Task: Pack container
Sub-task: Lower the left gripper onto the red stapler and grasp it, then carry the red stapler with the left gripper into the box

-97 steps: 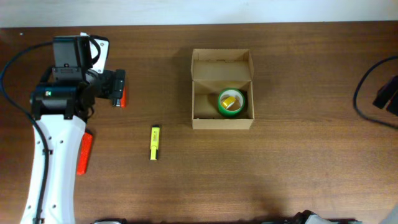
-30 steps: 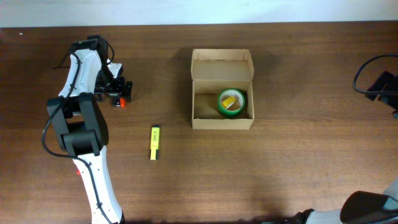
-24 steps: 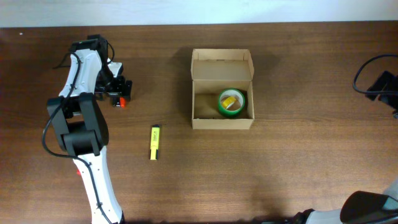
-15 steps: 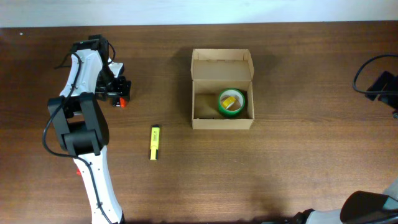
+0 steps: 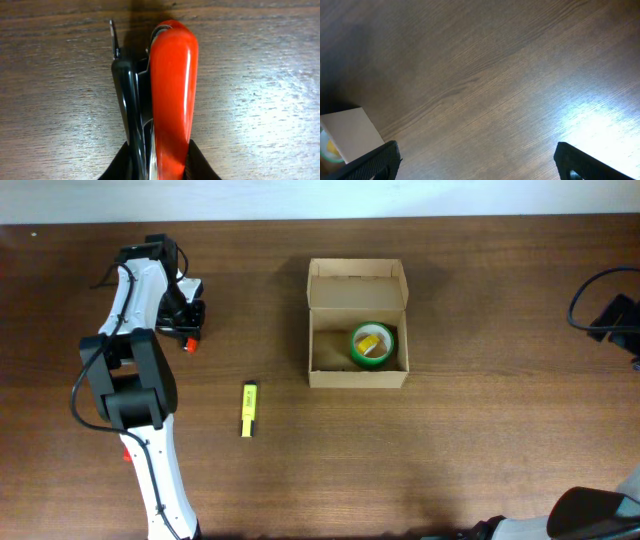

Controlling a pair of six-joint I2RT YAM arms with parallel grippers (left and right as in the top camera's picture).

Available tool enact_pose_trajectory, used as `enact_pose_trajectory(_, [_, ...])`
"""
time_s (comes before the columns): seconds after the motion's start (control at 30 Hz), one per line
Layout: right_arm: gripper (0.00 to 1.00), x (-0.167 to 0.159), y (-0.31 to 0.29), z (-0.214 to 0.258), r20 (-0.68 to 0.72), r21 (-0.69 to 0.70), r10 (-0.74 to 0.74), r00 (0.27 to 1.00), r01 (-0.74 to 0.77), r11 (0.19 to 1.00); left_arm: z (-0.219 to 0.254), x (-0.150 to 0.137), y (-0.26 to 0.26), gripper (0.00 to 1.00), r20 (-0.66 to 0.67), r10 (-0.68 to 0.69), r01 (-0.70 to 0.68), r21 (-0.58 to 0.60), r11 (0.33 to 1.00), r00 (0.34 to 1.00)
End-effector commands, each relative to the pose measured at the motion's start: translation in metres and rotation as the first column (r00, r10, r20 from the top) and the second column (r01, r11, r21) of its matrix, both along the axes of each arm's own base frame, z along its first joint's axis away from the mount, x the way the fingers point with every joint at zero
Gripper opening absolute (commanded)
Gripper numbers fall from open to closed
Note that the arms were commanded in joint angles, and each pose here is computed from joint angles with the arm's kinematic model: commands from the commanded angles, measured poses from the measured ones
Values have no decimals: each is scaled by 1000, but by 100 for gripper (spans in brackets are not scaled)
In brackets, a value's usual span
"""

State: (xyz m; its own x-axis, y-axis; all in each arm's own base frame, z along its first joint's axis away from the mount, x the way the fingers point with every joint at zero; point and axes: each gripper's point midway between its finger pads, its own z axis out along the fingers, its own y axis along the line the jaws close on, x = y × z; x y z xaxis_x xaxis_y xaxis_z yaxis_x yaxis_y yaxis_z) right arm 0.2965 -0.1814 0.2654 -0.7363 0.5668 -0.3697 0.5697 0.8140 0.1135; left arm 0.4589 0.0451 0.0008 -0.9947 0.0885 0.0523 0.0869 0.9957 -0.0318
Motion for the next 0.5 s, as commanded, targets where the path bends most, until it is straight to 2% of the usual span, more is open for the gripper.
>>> enact_pose_trajectory(0.0, [99,2,2,-3,6,26,-2,1000,2,1000,-19,-4,-8,5,-37,-10,9,-32,999,999])
enact_pose_trajectory(0.07, [99,3,2,-3,7,26,-2,1000,1,1000,-19,-4,-8,2,-37,-11,10,-33,999,999])
enact_pose_trajectory(0.27, [99,2,2,-3,6,26,-2,1000,2,1000,-7,0,-24,2,-21,-98,96,-63,993,995])
enact_pose_trajectory(0.47, [99,3,2,-3,7,26,-2,1000,2,1000,42,21,-28,2,92,-121,126,-51,991,988])
